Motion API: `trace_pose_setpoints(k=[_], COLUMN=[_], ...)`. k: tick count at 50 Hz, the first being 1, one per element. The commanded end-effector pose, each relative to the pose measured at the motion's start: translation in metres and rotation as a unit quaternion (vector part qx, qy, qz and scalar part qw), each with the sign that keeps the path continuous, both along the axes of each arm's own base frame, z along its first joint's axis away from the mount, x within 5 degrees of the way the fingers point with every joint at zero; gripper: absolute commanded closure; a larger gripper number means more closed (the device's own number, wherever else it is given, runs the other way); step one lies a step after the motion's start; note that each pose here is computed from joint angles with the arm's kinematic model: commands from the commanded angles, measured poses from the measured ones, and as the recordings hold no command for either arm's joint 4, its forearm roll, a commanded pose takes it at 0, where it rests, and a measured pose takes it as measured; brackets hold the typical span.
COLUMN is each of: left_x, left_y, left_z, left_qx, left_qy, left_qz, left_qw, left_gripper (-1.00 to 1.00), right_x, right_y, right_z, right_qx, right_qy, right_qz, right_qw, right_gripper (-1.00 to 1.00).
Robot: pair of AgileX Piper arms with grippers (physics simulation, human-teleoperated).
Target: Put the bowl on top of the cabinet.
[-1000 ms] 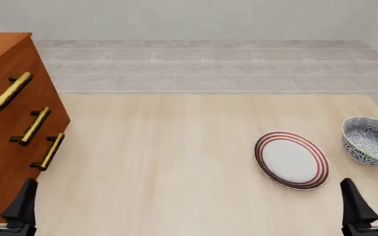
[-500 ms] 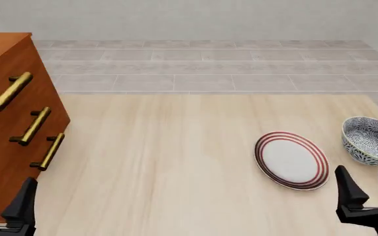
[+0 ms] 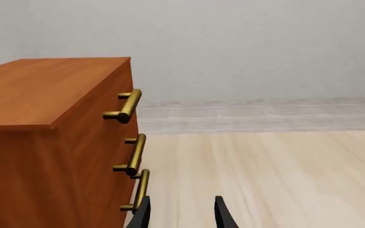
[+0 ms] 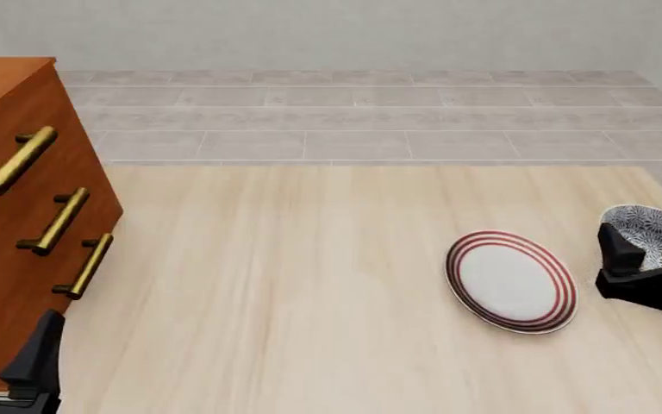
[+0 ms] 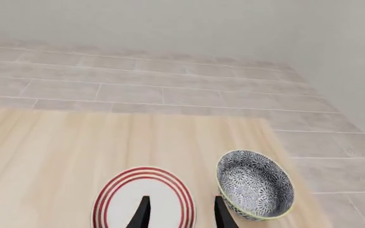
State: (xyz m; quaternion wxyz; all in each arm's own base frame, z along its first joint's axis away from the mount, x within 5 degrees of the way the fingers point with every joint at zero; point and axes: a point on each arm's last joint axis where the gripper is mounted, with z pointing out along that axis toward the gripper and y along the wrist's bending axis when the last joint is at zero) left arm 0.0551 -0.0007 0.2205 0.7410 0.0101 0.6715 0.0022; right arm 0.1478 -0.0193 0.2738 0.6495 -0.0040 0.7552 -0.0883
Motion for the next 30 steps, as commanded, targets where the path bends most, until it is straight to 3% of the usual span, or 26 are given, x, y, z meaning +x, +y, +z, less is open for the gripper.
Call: trace_pose_setpoints(k=[1, 14, 15, 18, 20, 30], left_x=[0.000, 0.000, 0.000, 0.000, 0.000, 0.000], left_y=[0.000, 0.000, 0.000, 0.000, 0.000, 0.000], left_z=[0.001, 0.001, 0.001, 0.001, 0.000, 0.000], left_qx=[-0.004, -0.005, -0.005, -0.004, -0.004, -0.004], left_qy=[0.001, 0.001, 0.001, 0.001, 0.002, 0.003], left_qz=[-0.001, -0.001, -0.002, -0.002, -0.001, -0.005], left_qw=[1.0000, 1.0000, 1.0000, 1.0000, 1.0000, 1.0000], left_gripper=[-1.00, -1.00, -1.00, -1.00, -1.00, -1.00], right_x=[0.031, 0.055, 0.058, 0.059, 0.062, 0.075], right_y=[-0.018, -0.041, -0.043, -0.051, -0.054, -0.075], right_z=[0.018, 0.025, 0.025, 0.026, 0.028, 0.029], right_qx=[-0.033, -0.061, -0.052, -0.062, -0.053, -0.060], right_qy=[0.028, 0.066, 0.069, 0.072, 0.075, 0.094], right_qz=[-0.033, -0.066, -0.070, -0.082, -0.088, -0.117], right_qw=[0.9985, 0.9938, 0.9938, 0.9920, 0.9919, 0.9868], right_gripper=[-1.00, -1.00, -1.00, -1.00, -1.00, -1.00])
